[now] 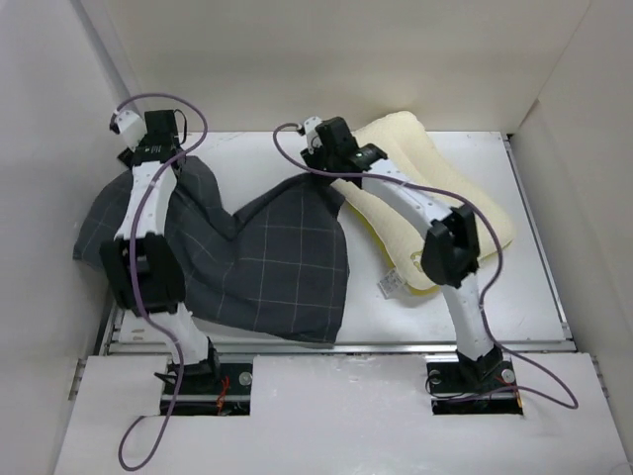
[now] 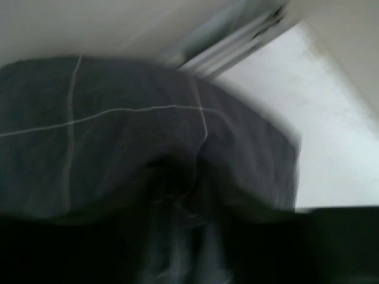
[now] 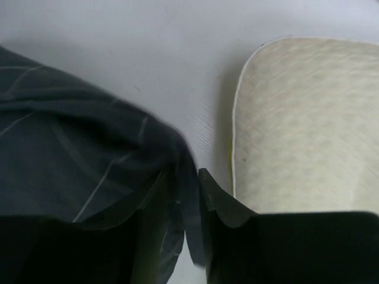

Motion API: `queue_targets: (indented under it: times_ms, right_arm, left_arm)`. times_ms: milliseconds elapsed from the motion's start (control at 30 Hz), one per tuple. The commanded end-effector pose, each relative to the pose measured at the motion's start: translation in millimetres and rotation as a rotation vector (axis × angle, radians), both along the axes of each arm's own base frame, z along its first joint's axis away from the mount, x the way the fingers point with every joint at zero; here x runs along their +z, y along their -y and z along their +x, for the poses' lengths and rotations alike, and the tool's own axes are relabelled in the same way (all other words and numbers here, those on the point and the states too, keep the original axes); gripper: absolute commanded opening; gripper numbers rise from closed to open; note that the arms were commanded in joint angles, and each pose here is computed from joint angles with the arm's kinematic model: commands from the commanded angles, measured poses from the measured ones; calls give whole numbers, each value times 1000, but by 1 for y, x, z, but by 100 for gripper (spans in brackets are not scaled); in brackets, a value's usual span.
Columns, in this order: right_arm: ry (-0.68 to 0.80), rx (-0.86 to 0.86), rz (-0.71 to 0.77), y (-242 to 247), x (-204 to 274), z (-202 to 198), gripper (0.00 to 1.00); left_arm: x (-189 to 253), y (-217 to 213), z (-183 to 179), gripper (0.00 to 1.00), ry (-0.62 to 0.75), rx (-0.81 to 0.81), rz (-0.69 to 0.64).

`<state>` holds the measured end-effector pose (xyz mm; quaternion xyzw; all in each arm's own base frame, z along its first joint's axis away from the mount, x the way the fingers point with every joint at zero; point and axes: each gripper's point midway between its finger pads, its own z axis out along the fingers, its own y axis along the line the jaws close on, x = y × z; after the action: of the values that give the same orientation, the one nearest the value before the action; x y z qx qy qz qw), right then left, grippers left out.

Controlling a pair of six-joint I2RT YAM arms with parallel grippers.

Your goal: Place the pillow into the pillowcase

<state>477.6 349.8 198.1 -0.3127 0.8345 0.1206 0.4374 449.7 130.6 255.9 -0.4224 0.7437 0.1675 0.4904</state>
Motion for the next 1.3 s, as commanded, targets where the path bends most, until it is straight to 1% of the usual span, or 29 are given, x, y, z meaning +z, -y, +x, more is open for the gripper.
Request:
queue_targets:
  times_ms: [0, 33, 67, 100, 133, 167, 200, 233, 267, 300, 333, 367, 400, 433, 467, 500, 533, 567, 633, 667, 700, 733, 767, 800, 867, 1000, 1067, 1100, 1267]
  right_arm:
    - [90, -25, 79, 0, 59, 22, 36]
    - [91, -35, 79, 5, 59, 25, 44]
    - [120, -47, 99, 12, 76, 28, 58]
    - [94, -33, 110, 22, 69, 28, 75]
    - [128, -41, 159, 27, 83, 32, 100]
    - [158, -50, 225, 37, 113, 23, 100]
    - [162, -53, 254, 45, 121, 21, 100]
    - [138, -66, 273, 62, 111, 23, 100]
    - [162, -77, 305, 76, 131, 16, 100]
    - [156, -92, 326, 86, 133, 14, 100]
    - [123, -140, 316, 108, 119, 16, 100]
    - [128, -174, 325, 120, 121, 16, 100]
    - [140, -198, 341, 134, 131, 10, 100]
    - [130, -224, 345, 145, 128, 8, 100]
    - [115, -277, 339, 165, 113, 10, 100]
    - [139, -291, 358, 174, 124, 1, 100]
    - [140, -332, 363, 185, 121, -1, 100]
    - [126, -391, 329, 199, 102, -4, 100]
    - [158, -457, 309, 218, 105, -10, 100]
    - [162, -520, 273, 230, 98, -11, 100]
    - [142, -548, 245, 236, 88, -14, 100]
    - [138, -573, 227, 242, 85, -17, 100]
    - [155, -604, 221, 251, 89, -17, 100]
    - [146, -644, 188, 260, 80, -19, 100]
    - [145, -680, 177, 266, 78, -22, 100]
    - [126, -683, 176, 265, 70, -22, 100]
    - [111, -675, 179, 265, 65, -20, 100]
    - [102, -675, 173, 265, 60, -18, 100]
    - [76, -682, 166, 264, 50, -17, 100]
  left_arm:
    - [1, -5, 10, 83, -15, -4, -87]
    - [1, -1, 16, 100, -31, -21, -78]
    - [9, 8, 24, 100, -26, -45, -59]
    - [12, 13, 27, 100, -23, -61, -42]
    - [15, 25, 35, 100, -11, -119, -47]
    - [23, 41, 32, 100, 3, -189, -33]
    - [37, 54, 40, 100, 67, -249, -23]
    - [42, 67, 41, 100, 92, -312, -21]
    - [48, 85, 41, 100, 118, -389, -34]
    - [58, 111, 35, 100, 145, -483, -5]
    - [61, 128, 31, 100, 155, -540, 1]
    - [62, 147, 27, 100, 158, -601, 7]
    - [58, 182, 17, 100, 139, -689, 20]
    - [53, 201, 14, 100, 124, -738, 29]
    - [48, 219, 7, 100, 97, -775, 27]
    - [34, 238, 1, 100, 53, -814, 26]
    - [10, 279, -12, 100, -15, -908, 22]
    - [-10, 295, -25, 100, -88, -947, 27]
    - [-50, 336, -48, 99, -198, -1041, -8]
    - [-75, 366, -75, 96, -276, -1131, -20]
    - [-90, 381, -90, 91, -322, -1186, -29]
    - [-109, 394, -104, 88, -377, -1207, -50]
    - [-127, 409, -130, 86, -445, -1258, -36]
    - [-137, 415, -142, 85, -480, -1273, -35]
    - [-153, 435, -165, 77, -530, -1334, -45]
    - [-171, 454, -196, 68, -591, -1401, -60]
    - [-175, 459, -202, 63, -609, -1417, -80]
    - [-179, 464, -211, 63, -621, -1439, -71]
    - [-195, 456, -219, 49, -683, -1419, -48]
